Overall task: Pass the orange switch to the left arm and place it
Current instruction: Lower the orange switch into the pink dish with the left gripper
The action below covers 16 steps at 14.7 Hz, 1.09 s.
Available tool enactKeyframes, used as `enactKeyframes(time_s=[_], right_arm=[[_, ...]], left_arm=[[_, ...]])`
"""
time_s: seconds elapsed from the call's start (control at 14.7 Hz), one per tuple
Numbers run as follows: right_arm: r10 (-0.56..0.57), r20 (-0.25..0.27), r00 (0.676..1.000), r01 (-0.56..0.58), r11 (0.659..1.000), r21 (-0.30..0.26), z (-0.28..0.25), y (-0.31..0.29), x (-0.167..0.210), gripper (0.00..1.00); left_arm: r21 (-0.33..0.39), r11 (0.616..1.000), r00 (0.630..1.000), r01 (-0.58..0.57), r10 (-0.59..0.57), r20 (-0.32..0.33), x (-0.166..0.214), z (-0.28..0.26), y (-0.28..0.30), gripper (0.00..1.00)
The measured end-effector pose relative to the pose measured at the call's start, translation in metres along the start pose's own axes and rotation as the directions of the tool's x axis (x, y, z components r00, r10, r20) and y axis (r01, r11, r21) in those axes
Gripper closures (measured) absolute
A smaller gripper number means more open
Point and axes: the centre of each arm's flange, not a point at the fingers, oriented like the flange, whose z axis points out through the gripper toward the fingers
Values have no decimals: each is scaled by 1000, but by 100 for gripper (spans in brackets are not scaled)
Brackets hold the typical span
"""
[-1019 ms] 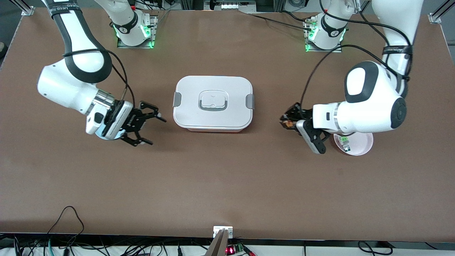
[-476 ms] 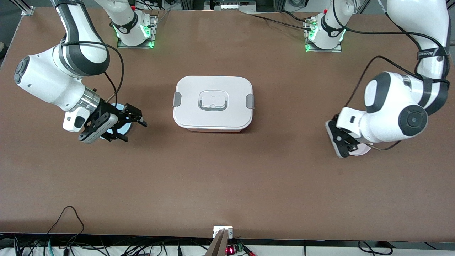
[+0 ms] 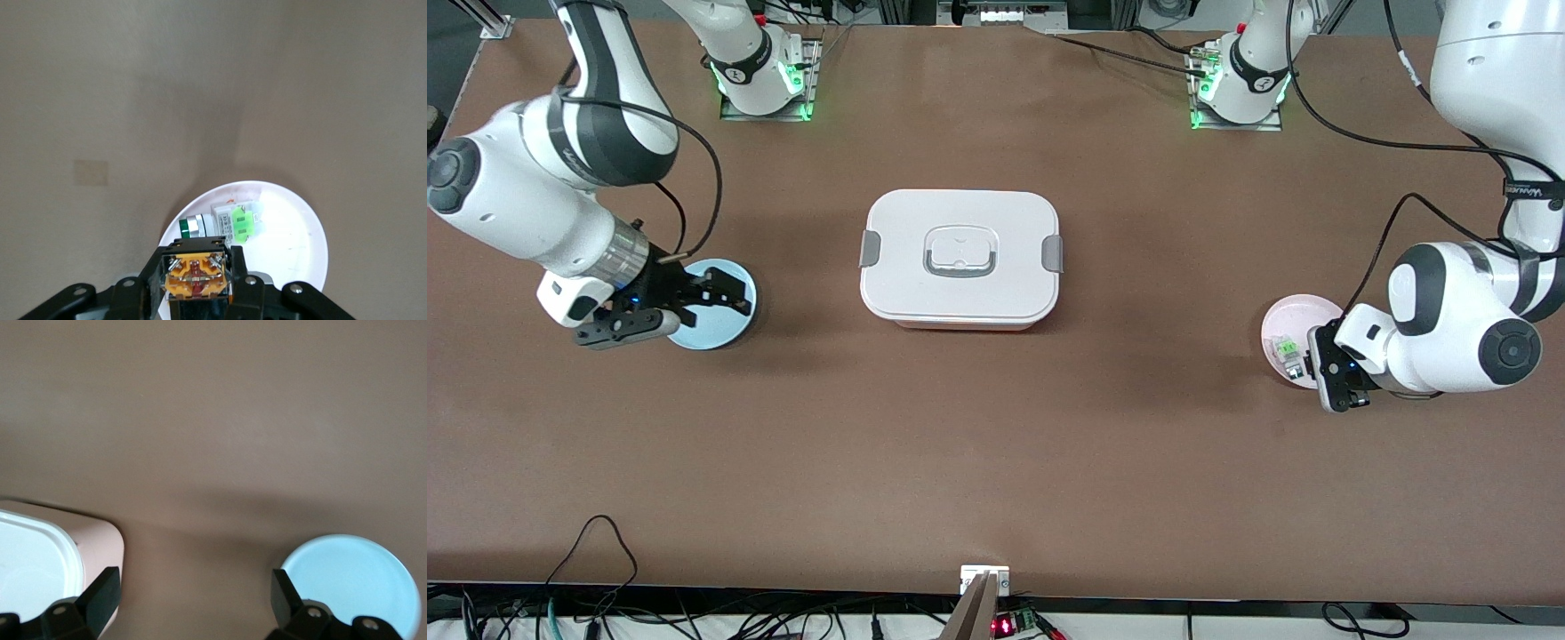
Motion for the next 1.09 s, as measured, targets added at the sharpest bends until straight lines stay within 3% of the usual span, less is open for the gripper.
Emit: enactKeyframes(time_s=[0.27,0.41,0.68,0.88,1.09], right_arm=[[17,90,996,-7,994,-111,-71,17,-6,0],[12,110,994,8,984,-176,-91,21,-8,0],[128,186,974,-83,969,-231,-116,54,-20,0],[329,168,929,-278,923,-267,-127,98,-29,0],[354,142,924,-308,913,-268,-127,116,-26,0]], left_arm=[[-40,999,1000,-22,22,-8,-37,25,7,59],[-42,999,1000,-31,30,-9,-40,33,9,59],[-32,998,999,-49,49,-11,-43,44,10,59],[-15,998,998,-69,69,-15,-51,67,12,59],[8,997,997,-74,74,-16,-55,88,16,59]])
